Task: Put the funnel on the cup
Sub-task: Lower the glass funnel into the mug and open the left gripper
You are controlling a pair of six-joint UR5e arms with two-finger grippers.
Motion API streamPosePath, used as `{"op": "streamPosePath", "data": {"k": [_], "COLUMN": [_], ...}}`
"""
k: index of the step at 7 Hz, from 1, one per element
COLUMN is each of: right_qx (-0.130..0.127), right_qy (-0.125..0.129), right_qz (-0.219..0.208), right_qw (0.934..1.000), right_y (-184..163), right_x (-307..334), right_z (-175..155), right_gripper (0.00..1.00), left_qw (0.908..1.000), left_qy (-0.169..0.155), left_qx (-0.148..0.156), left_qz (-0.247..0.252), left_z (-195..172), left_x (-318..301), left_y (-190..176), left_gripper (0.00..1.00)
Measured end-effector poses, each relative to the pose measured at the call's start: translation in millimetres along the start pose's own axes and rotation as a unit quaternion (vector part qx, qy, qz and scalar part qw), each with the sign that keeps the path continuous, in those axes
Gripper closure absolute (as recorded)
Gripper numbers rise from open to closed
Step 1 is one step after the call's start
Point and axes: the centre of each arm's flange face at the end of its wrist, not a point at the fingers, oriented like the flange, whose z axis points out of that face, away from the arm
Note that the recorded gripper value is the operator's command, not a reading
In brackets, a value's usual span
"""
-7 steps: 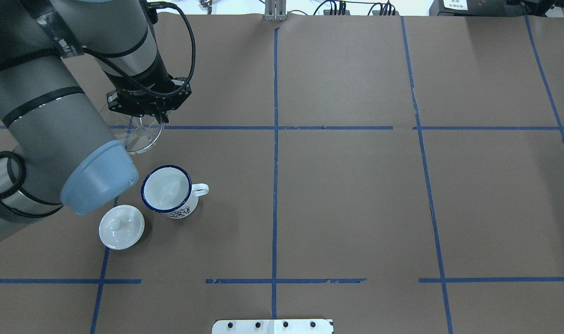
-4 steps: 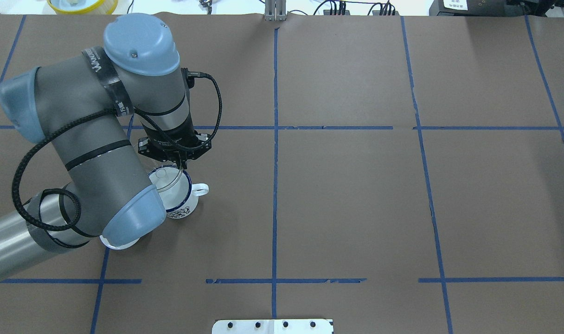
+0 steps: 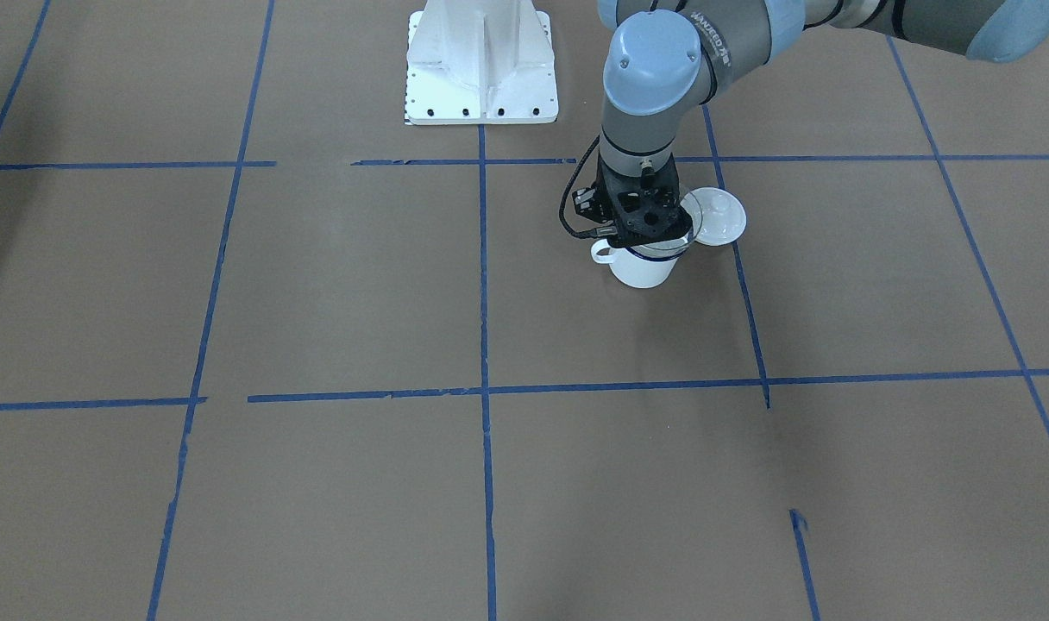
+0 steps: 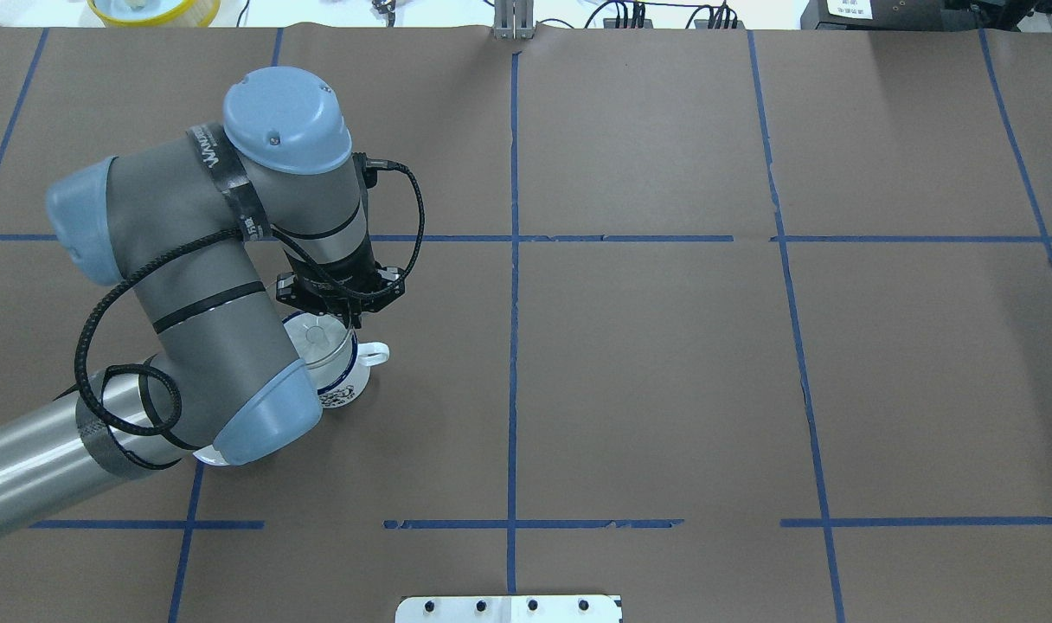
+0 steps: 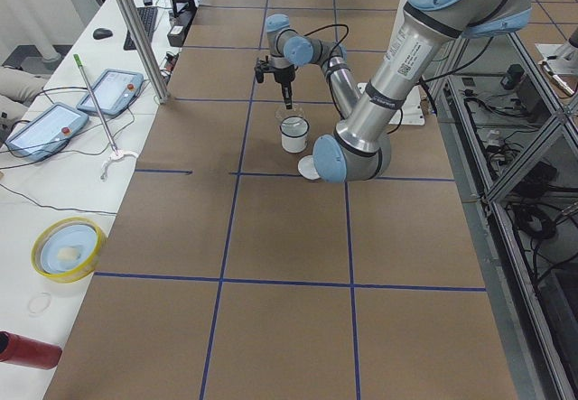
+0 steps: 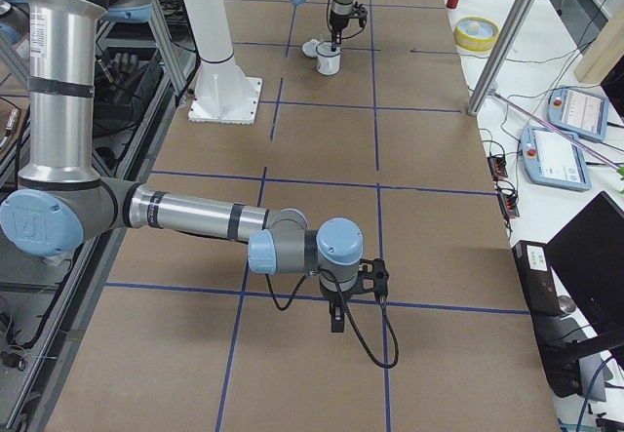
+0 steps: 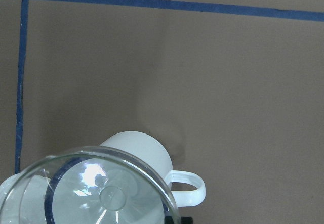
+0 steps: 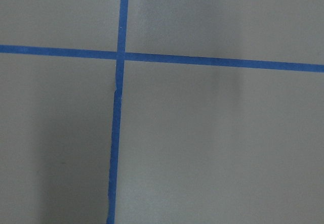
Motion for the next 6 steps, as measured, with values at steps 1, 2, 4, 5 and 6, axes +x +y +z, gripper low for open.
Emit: {"op": "streamPosePath", "data": {"k": [1, 2, 4, 5, 6], "right_qx": [0.000, 0.000, 0.000, 0.000, 0.000], "right_qy": [0.000, 0.000, 0.000, 0.000, 0.000], "right_qz": [0.000, 0.000, 0.000, 0.000, 0.000], "right_qw": [1.0000, 1.0000, 1.0000, 1.0000, 1.0000], "right_y": [0.0, 0.0, 0.0, 0.0, 0.0], "right_x": [0.0, 0.0, 0.0, 0.0, 0.0], "right_z": [0.0, 0.0, 0.0, 0.0, 0.0], "right_gripper": [0.00, 0.00, 0.00, 0.00, 0.00], "left_qw": [1.0000, 0.9999, 0.9999, 0.9998, 0.9997], "left_qy": [0.004, 0.007, 0.010, 0.012, 0.016], "left_qx": [0.001, 0.001, 0.001, 0.001, 0.003], "left_qz": [0.004, 0.007, 0.011, 0.014, 0.017], "left_z": [8.7, 12.8, 14.5, 13.6, 9.9], "left_x": [-4.6, -7.6, -8.4, -7.1, -6.5], "left_y": [1.2, 2.1, 4.3, 6.8, 9.7], "left_gripper": [0.87, 0.79, 0.27, 0.00, 0.00]}}
